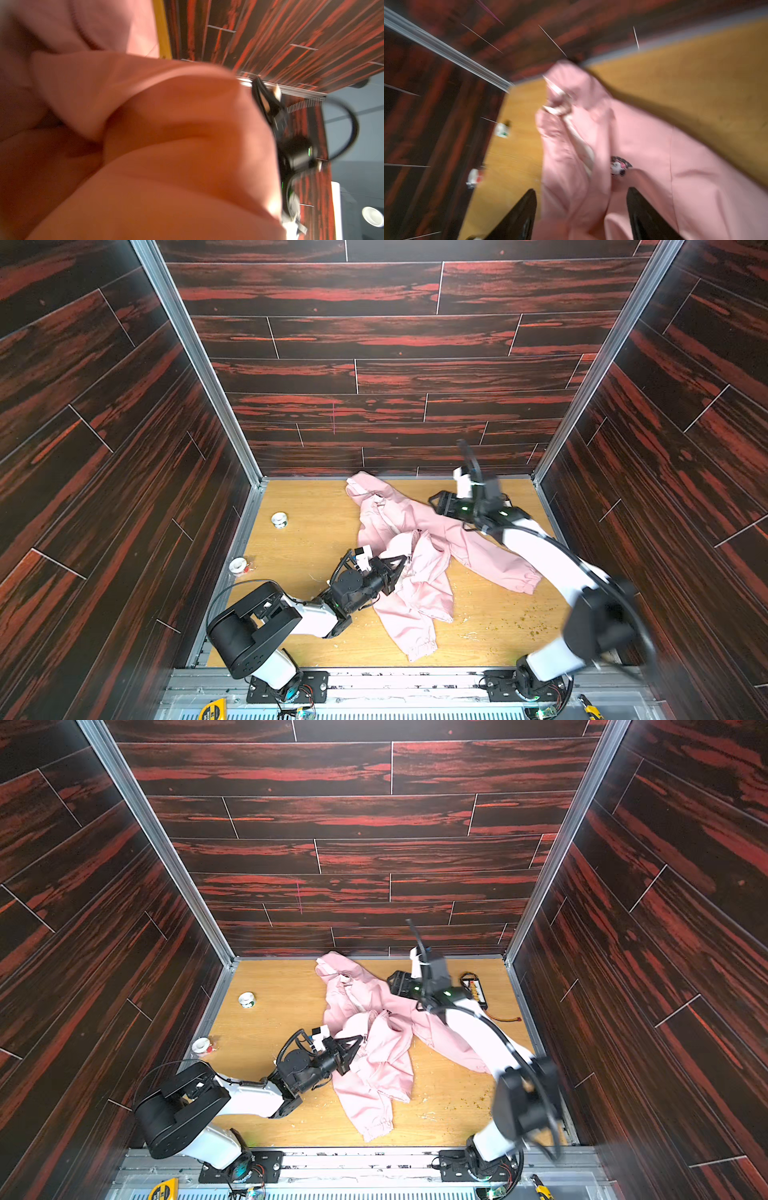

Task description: Zip up the jacket

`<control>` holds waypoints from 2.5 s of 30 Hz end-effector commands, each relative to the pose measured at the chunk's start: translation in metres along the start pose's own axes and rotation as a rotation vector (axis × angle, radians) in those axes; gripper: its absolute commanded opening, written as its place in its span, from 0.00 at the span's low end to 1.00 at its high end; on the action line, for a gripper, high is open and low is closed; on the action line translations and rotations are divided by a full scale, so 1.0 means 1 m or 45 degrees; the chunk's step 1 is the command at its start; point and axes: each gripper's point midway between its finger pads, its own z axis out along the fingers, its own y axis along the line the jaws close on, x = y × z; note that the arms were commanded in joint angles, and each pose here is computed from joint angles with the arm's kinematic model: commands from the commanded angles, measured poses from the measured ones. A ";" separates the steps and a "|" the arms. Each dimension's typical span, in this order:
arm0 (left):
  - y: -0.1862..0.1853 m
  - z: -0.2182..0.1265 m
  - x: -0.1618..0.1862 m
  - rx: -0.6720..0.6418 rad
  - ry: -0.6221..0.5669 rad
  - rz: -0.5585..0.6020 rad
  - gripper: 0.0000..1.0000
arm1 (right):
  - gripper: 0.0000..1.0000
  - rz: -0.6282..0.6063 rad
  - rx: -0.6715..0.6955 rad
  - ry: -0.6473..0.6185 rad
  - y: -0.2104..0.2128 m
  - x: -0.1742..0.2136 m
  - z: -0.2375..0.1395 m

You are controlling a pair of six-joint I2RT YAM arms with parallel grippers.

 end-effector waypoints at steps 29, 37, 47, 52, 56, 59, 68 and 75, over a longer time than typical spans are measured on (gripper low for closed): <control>0.050 -0.033 0.015 -0.127 0.105 -0.056 0.00 | 0.96 -0.359 0.340 0.448 -0.010 0.078 0.234; 0.045 -0.028 0.016 -0.084 0.114 -0.064 0.00 | 0.34 -0.246 0.353 0.465 -0.025 0.087 0.242; 0.027 -0.032 -0.011 -0.031 0.002 0.011 0.00 | 0.00 -0.038 0.129 0.150 -0.008 -0.025 0.163; 0.014 -0.030 -0.025 -0.051 -0.002 0.064 0.00 | 0.00 0.064 0.076 -0.048 -0.016 -0.095 0.081; -0.004 -0.028 -0.041 -0.096 -0.010 0.150 0.00 | 0.00 0.172 0.013 -0.178 -0.031 -0.130 0.019; -0.025 -0.032 -0.058 -0.111 -0.029 0.211 0.00 | 0.00 0.251 -0.083 -0.259 -0.035 -0.147 -0.020; -0.101 -0.037 -0.098 -0.125 -0.074 0.386 0.00 | 0.00 0.300 -0.454 -0.431 0.038 -0.214 -0.112; -0.149 -0.041 -0.139 -0.095 -0.131 0.439 0.00 | 0.00 0.330 -0.580 -0.558 0.064 -0.242 -0.160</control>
